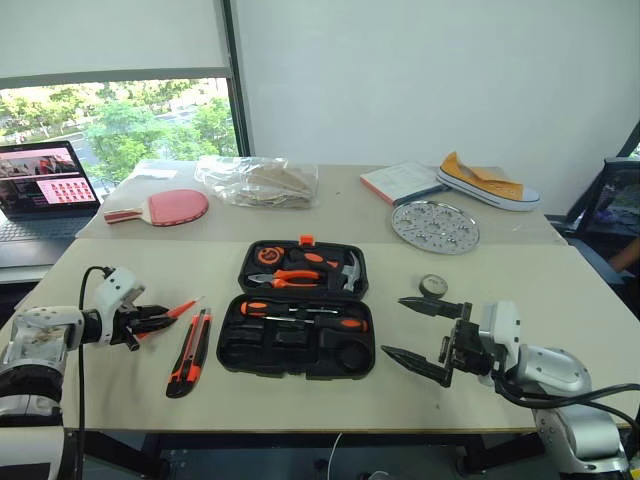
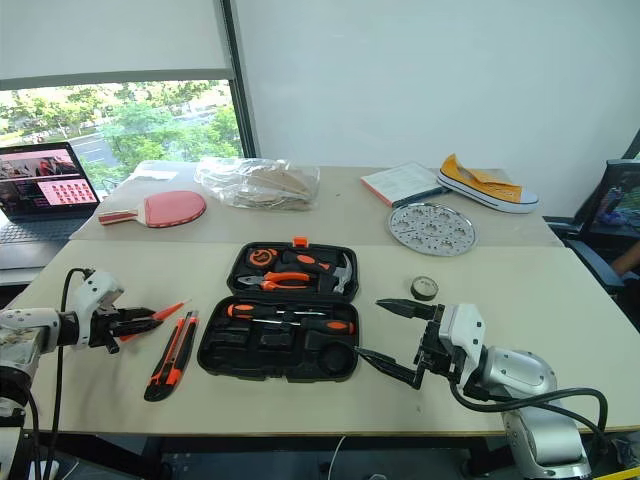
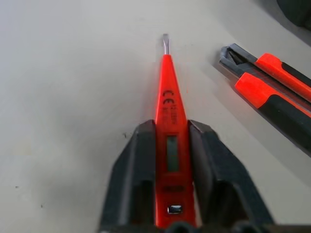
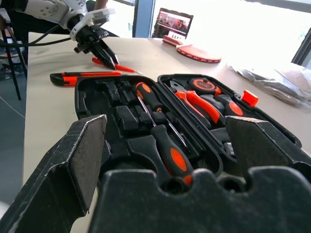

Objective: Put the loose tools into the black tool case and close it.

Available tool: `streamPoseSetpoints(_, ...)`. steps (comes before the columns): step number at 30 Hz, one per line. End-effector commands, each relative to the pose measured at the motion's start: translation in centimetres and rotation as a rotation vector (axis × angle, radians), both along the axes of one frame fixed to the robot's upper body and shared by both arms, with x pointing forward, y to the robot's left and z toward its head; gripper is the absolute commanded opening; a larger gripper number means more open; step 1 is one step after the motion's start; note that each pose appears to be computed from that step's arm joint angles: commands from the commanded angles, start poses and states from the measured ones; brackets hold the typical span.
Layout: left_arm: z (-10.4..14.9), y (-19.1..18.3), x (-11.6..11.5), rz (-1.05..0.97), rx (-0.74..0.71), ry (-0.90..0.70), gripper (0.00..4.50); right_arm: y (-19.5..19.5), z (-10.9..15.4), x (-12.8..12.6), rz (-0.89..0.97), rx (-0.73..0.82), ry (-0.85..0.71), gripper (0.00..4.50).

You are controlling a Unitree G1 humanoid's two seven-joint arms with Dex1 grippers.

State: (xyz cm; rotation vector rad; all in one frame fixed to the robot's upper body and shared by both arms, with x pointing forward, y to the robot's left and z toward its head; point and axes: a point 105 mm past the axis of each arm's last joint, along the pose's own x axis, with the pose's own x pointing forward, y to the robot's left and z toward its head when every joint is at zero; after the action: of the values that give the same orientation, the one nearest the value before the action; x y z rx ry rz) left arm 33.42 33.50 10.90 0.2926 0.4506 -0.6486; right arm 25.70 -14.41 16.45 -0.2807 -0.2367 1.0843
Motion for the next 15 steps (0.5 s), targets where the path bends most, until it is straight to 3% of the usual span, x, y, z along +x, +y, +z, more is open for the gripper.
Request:
streamPoseSetpoints(1, 3.9, -0.1, 0.0, -0.063, -0.092, -0.16, 0.46, -0.5, 1.3, -0.3, -0.008, -0.008, -0.05, 4.5)
streamPoseSetpoints(3, 5.9, -1.2, 0.1, -0.148, -0.101, -0.221, 0.46, -0.9, 1.3, -0.4, -0.012, -0.022, -0.049, 4.5)
streamPoseSetpoints(7, 8.6, -7.9, -0.4, -0.506, -0.035, -0.228, 0.46, -1.9, 1.2, -0.7, -0.022, -0.054, -0.039, 4.5)
streamPoseSetpoints(11, 7.8, -13.3, -0.6, -0.714, 0.151, -0.16, 0.46, -2.0, 1.1, -0.8, -0.017, -0.063, -0.035, 4.5)
streamPoseSetpoints(15, 6.4, -17.2, -0.5, -0.794, 0.211, -0.127, 0.46, -1.6, 1.1, -0.9, -0.01, -0.059, -0.042, 4.5)
